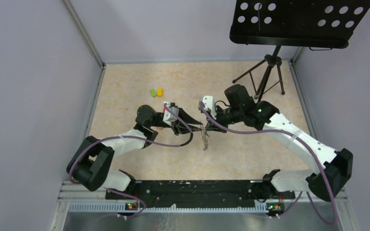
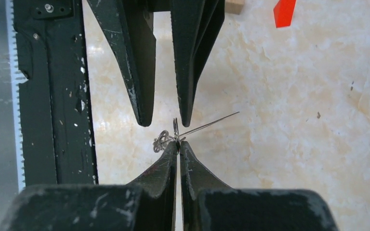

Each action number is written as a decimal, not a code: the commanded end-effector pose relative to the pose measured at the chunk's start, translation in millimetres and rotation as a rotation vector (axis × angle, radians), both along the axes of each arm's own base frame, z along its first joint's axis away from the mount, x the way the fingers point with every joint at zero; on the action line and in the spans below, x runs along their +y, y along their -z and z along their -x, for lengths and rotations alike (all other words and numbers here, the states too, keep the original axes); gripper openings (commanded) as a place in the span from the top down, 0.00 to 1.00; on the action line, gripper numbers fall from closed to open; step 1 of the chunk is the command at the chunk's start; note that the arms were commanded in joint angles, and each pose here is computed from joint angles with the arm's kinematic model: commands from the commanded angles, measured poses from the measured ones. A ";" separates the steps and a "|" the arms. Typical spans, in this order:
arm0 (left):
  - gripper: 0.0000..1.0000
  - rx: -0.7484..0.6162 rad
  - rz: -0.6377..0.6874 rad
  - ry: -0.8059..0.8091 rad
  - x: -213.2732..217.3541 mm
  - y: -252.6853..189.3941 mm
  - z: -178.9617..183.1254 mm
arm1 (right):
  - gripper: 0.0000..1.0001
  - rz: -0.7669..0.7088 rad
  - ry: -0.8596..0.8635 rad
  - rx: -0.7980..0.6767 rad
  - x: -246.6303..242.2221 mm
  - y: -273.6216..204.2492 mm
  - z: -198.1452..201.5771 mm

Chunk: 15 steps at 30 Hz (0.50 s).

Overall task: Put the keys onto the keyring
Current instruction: Adjust the key on the keyring.

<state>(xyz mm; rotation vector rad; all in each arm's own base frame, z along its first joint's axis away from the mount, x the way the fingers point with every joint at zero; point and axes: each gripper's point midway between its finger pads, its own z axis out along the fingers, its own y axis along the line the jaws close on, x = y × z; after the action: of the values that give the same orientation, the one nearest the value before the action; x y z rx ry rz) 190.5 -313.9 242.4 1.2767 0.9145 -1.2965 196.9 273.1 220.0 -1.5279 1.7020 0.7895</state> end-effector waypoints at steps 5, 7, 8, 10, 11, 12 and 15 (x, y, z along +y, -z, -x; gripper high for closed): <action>0.61 -0.061 -0.072 -0.019 -3.9 4.3 -12.1 | 1.00 0.164 0.023 -0.059 -4.0 -3.6 -3.3; 0.60 -0.056 -0.087 -0.034 -5.6 5.7 -15.5 | 1.00 0.177 0.025 -0.063 -3.4 -4.0 -4.0; 0.59 -0.051 -0.094 -0.041 -6.2 7.1 -16.8 | 1.00 0.181 0.024 -0.067 -2.6 -4.9 -3.9; 0.60 -0.045 -0.101 -0.046 -8.1 6.3 -18.0 | 1.00 0.196 0.024 -0.074 -2.2 -4.3 -4.9; 0.61 -0.041 -0.103 -0.046 -8.9 6.5 -18.0 | 1.00 0.203 0.024 -0.076 -1.5 -3.6 -5.3; 0.61 -0.040 -0.104 -0.045 -9.5 6.1 -17.8 | 1.00 0.211 0.024 -0.077 -1.4 -2.7 -5.6; 0.64 -0.039 -0.105 -0.041 -10.5 6.9 -16.5 | 1.00 0.221 0.020 -0.076 0.1 -1.3 -5.5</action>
<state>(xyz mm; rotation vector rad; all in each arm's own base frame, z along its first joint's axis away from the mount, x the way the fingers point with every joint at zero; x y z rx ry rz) 206.5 -321.9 217.1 1.3410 1.0450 -1.2404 196.7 267.3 206.9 -1.6578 1.8340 0.5783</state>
